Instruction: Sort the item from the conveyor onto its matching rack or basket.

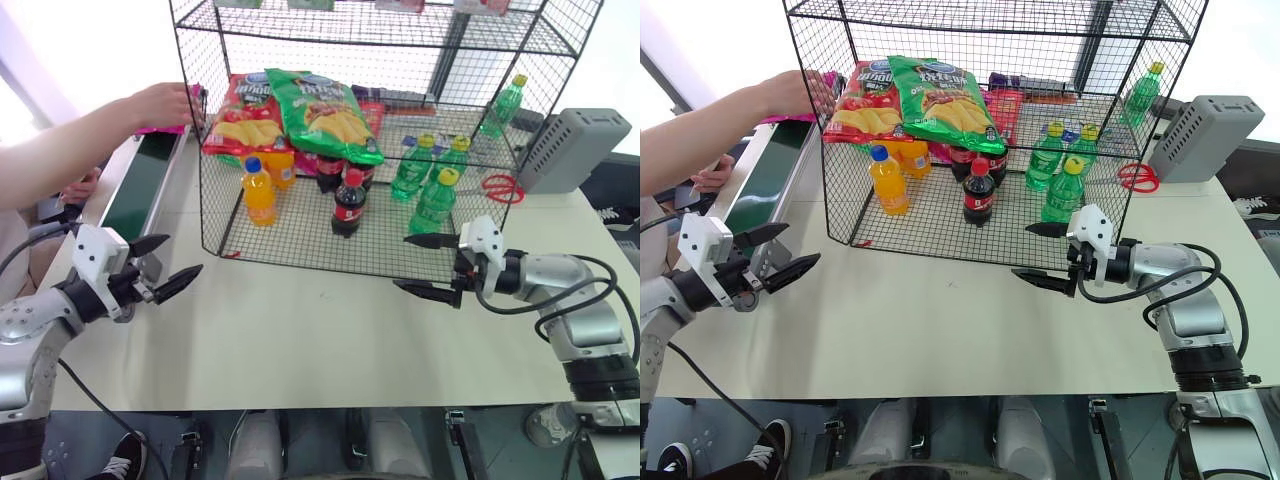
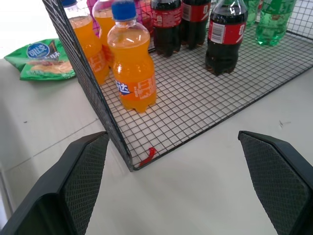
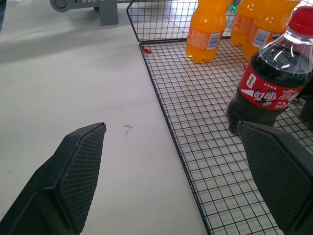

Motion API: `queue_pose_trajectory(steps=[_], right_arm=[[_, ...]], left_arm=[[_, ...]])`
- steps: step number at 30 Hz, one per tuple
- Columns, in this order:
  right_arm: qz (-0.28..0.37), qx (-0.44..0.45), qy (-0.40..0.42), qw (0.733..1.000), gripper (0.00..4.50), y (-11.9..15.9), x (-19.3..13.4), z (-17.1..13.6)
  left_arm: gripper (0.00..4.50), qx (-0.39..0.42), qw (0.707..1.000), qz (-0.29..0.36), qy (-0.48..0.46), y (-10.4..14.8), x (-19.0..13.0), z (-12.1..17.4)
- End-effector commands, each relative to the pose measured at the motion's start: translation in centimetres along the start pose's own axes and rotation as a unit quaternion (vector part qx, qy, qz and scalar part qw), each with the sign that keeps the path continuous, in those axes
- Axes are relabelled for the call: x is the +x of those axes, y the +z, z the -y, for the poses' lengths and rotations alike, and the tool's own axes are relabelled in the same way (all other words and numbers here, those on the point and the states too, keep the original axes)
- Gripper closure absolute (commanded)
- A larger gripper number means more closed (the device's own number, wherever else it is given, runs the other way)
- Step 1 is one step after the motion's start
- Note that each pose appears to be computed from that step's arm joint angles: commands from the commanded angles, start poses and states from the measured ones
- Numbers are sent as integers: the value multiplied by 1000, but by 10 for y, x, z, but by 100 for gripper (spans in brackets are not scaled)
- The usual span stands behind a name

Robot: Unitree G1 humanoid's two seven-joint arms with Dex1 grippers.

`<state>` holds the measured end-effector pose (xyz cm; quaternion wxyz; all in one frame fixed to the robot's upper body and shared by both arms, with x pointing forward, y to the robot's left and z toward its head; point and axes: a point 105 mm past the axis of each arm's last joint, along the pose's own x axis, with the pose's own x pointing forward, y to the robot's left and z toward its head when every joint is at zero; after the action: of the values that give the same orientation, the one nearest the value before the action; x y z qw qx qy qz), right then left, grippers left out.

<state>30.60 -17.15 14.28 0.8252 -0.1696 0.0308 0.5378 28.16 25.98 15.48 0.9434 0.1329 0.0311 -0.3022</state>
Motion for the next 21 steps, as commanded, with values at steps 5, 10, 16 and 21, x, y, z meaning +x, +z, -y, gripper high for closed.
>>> queue_pose_trajectory(steps=[5,10,16,21], right_arm=[[37,-2,22,999,3,18,9,-4],[107,37,73,991,3,42,35,-29],[122,42,103,986,3,50,58,-47],[121,27,136,983,3,50,70,-57]], left_arm=[[0,84,996,-2,34,8,-12,-11],[0,128,988,-36,81,-2,-33,-18],[0,200,968,-95,120,-11,-68,-23],[0,304,934,-144,119,-15,-96,-20]])
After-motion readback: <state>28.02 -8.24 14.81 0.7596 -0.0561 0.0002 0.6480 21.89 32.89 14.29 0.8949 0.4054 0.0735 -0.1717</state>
